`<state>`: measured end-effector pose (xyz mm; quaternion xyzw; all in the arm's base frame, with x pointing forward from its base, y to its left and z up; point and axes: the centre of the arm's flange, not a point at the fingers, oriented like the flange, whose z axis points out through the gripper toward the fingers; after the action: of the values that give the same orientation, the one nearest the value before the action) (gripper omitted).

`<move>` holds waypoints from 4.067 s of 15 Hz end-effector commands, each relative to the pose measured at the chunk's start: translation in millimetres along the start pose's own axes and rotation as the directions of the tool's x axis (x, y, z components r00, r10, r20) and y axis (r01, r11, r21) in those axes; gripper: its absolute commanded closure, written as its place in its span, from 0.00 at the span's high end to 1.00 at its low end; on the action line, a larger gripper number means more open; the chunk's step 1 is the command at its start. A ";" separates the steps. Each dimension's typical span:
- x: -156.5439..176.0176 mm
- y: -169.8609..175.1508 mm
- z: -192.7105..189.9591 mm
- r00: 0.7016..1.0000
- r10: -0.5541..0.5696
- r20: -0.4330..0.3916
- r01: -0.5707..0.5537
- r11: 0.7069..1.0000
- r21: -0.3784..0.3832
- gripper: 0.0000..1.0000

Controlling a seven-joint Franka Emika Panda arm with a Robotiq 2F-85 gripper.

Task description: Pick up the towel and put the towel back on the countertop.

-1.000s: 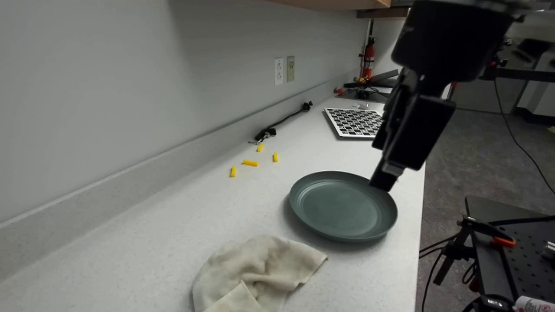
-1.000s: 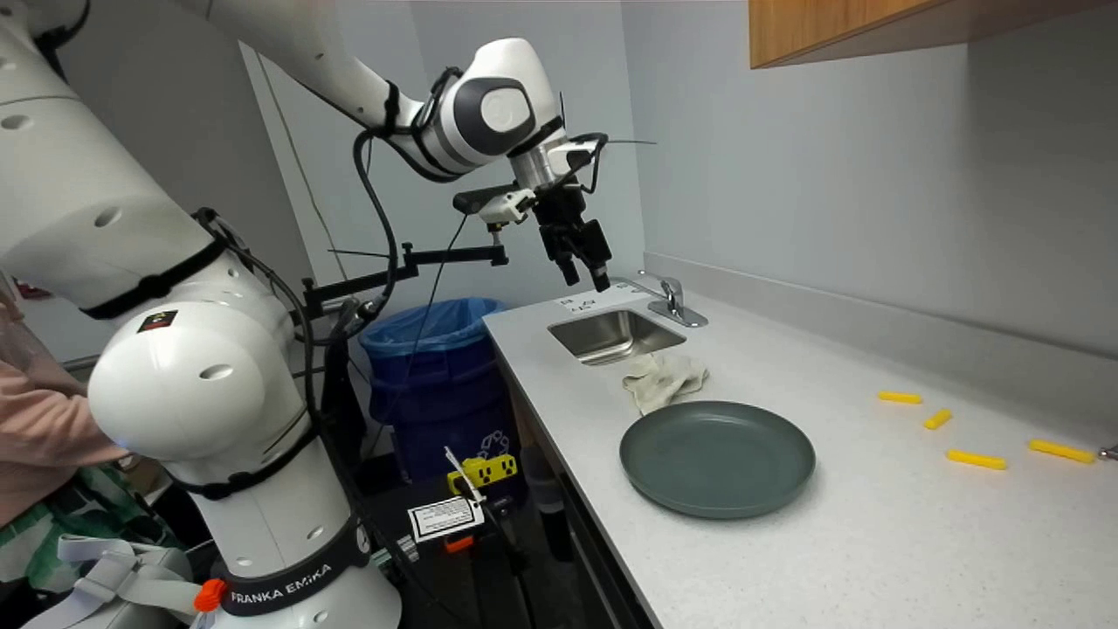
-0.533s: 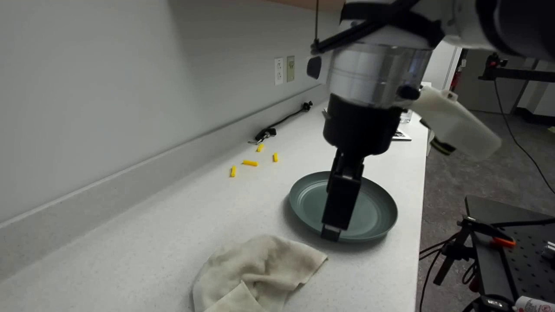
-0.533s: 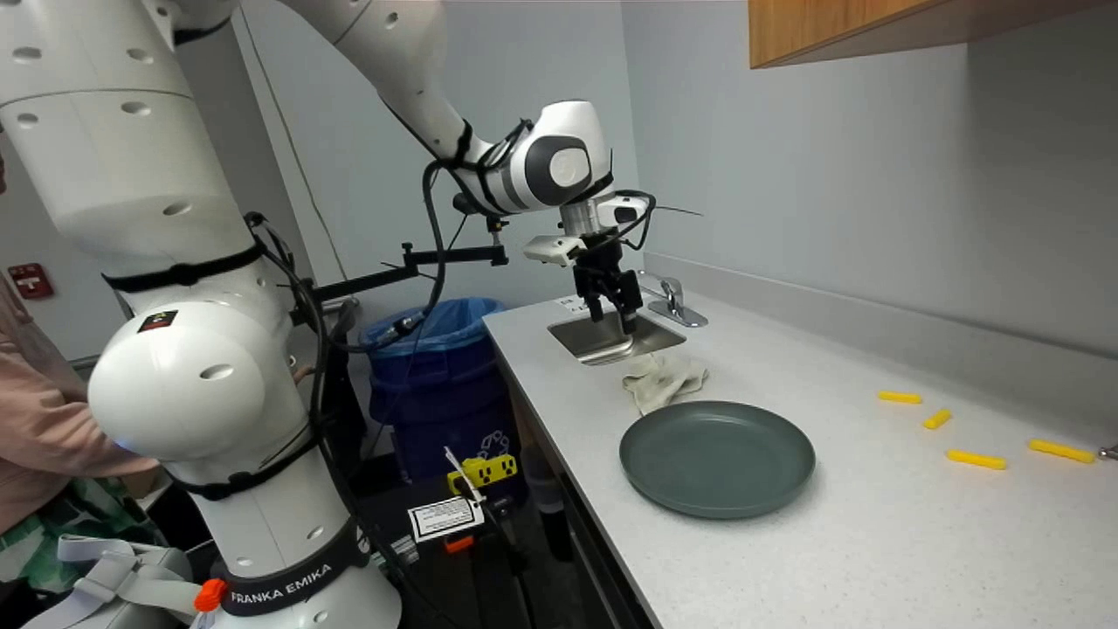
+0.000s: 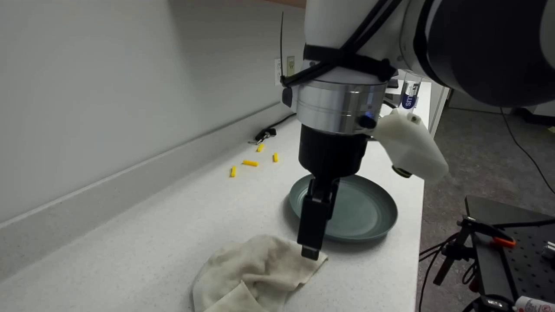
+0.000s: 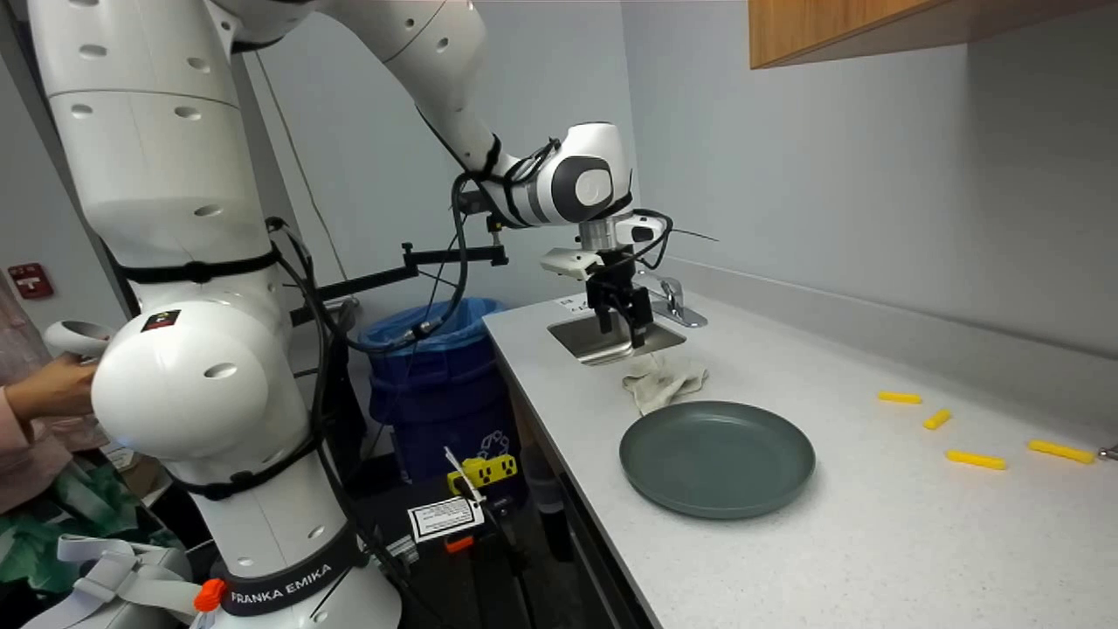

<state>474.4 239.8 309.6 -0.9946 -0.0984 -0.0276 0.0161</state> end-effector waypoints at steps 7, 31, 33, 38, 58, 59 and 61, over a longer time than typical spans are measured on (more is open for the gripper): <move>23.1 5.5 26.0 0.998 0.041 -0.047 -0.040 0.999 0.022 1.00; 93.0 -26.7 128.9 0.990 -0.031 -0.139 0.031 1.000 -0.004 0.34; 91.2 -25.9 118.4 0.989 -0.020 -0.145 0.022 1.000 0.012 0.21; 79.7 -23.3 91.5 0.986 0.003 -0.165 0.005 0.999 0.044 0.01; -3.6 93.8 -53.3 0.937 0.195 -0.290 -0.200 0.980 0.015 0.11; -3.8 93.9 -52.6 0.937 0.195 -0.289 -0.200 0.980 0.014 0.11; -3.7 91.8 -48.0 0.940 0.192 -0.281 -0.196 0.980 0.012 0.11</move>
<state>486.3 147.3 354.7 -0.9856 0.0035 -0.1673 0.0245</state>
